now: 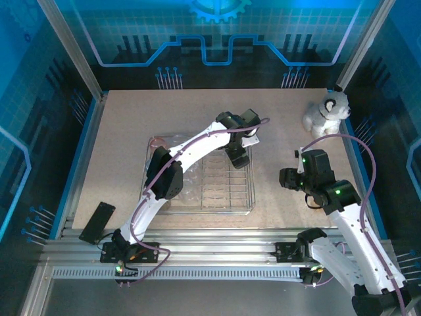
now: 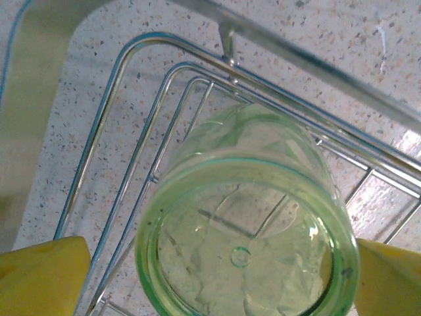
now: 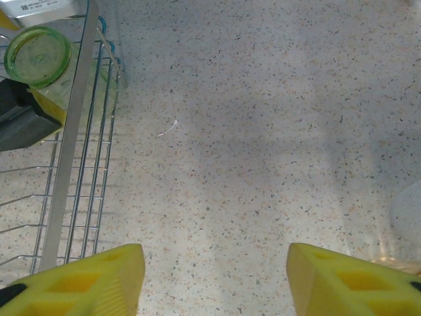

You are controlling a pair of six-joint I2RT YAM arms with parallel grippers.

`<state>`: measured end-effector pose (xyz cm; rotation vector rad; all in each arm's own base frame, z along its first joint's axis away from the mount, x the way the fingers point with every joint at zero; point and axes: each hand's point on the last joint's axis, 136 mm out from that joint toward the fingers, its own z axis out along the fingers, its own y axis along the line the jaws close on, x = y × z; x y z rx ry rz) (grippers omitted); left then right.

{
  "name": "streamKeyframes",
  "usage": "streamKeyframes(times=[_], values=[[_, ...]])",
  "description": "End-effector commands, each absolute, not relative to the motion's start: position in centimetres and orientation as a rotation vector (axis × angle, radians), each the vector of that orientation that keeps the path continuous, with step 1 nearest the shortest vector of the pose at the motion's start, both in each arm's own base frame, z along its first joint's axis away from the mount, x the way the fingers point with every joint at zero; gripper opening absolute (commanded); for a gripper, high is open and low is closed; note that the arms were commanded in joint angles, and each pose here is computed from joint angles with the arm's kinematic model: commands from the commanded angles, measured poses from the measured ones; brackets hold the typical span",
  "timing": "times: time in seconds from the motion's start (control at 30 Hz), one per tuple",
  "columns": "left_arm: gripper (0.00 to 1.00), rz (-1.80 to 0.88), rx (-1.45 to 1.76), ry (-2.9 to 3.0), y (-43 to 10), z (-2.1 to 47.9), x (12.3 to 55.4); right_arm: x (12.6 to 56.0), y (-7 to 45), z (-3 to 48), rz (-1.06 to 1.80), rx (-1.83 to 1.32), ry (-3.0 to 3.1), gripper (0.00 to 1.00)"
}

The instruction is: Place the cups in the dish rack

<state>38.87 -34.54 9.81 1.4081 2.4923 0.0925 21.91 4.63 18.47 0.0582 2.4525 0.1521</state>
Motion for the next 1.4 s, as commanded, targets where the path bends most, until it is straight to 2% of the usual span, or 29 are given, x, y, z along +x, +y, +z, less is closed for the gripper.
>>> streamKeyframes(times=[0.0, 0.23, 0.47, 0.6, 0.77, 0.87, 1.0, 1.37], values=[[0.99, 0.062, 1.324, 2.4, -35.1, 13.6, 39.4, 22.2, 3.7, 18.3, 0.135, 0.119, 2.471, 0.62], [0.99, 0.093, 1.157, 2.346, -33.3, 17.0, 39.3, 23.4, 1.5, 17.0, 0.167, 0.314, 2.547, 0.62], [0.99, 0.069, 0.956, 2.267, -30.7, 20.3, 38.4, 24.0, -4.2, 15.2, -0.036, 0.552, 2.646, 0.61], [0.99, -0.049, 0.76, 2.192, -29.0, 23.3, 36.9, 24.2, -7.0, 13.8, -0.114, 0.649, 2.653, 0.61], [0.99, -0.359, 0.618, 2.104, -28.8, 25.5, 33.4, 25.0, -9.0, 11.8, -0.121, 0.742, 2.686, 0.59], [0.99, -0.588, 0.601, 2.041, -29.7, 26.1, 30.8, 25.6, -9.7, 11.1, -0.159, 0.75, 2.708, 0.56], [0.99, -0.744, 0.601, 1.998, -30.7, 26.1, 29.2, 25.8, -10.2, 10.2, -0.197, 0.757, 2.745, 0.53], [0.99, -0.785, 0.673, 2.027, -31.9, 24.0, 28.9, 26.4, -10.7, 7.8, -0.266, 0.721, 2.835, 0.47]])
